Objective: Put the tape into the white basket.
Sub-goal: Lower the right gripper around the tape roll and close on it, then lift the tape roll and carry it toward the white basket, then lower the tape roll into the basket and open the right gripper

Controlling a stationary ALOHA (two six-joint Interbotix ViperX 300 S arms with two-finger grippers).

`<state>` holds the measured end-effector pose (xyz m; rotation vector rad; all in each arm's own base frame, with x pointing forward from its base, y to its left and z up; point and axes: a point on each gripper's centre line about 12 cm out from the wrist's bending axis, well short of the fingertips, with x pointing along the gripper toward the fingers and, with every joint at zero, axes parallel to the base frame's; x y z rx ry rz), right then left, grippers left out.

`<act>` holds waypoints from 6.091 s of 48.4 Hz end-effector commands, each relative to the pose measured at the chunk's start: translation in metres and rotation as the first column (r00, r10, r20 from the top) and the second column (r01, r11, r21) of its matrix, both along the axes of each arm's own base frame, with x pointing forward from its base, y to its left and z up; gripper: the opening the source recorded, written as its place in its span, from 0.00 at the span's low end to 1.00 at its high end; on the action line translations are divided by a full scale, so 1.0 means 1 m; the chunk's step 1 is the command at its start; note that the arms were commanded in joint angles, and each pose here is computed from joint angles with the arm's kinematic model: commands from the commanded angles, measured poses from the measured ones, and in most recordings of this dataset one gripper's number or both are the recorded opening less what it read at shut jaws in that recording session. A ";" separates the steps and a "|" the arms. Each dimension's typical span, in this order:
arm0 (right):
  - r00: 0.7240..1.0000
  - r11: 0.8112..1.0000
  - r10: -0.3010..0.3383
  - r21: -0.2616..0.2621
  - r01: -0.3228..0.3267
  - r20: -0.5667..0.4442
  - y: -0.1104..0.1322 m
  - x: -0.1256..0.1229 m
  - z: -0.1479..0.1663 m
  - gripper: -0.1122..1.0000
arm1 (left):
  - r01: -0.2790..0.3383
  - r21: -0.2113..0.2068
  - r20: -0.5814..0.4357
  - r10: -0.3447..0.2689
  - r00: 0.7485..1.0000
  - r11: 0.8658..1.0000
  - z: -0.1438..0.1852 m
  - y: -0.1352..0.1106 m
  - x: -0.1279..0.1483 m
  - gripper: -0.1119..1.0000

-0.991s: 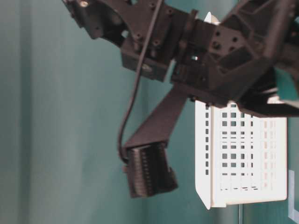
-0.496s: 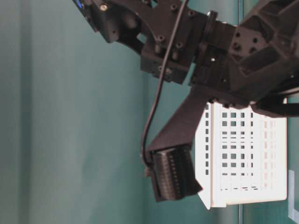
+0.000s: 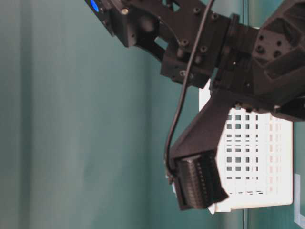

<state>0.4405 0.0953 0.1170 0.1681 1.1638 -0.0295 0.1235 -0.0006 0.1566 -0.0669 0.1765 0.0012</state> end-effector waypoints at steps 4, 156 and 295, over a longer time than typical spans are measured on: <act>0.999 1.000 0.003 -0.002 -0.003 0.046 -0.001 0.007 0.014 0.99 | -0.001 0.003 0.012 0.001 1.000 1.000 0.006 0.000 0.002 0.00; 0.979 0.957 -0.182 -0.212 0.199 0.095 -0.139 -0.040 0.169 0.71 | -0.001 0.003 0.012 0.001 1.000 1.000 0.006 0.000 0.002 0.00; 0.907 0.876 -0.368 -0.250 0.412 0.205 -0.285 -0.054 0.156 0.98 | -0.001 0.003 0.012 0.001 1.000 1.000 0.006 0.000 0.002 0.00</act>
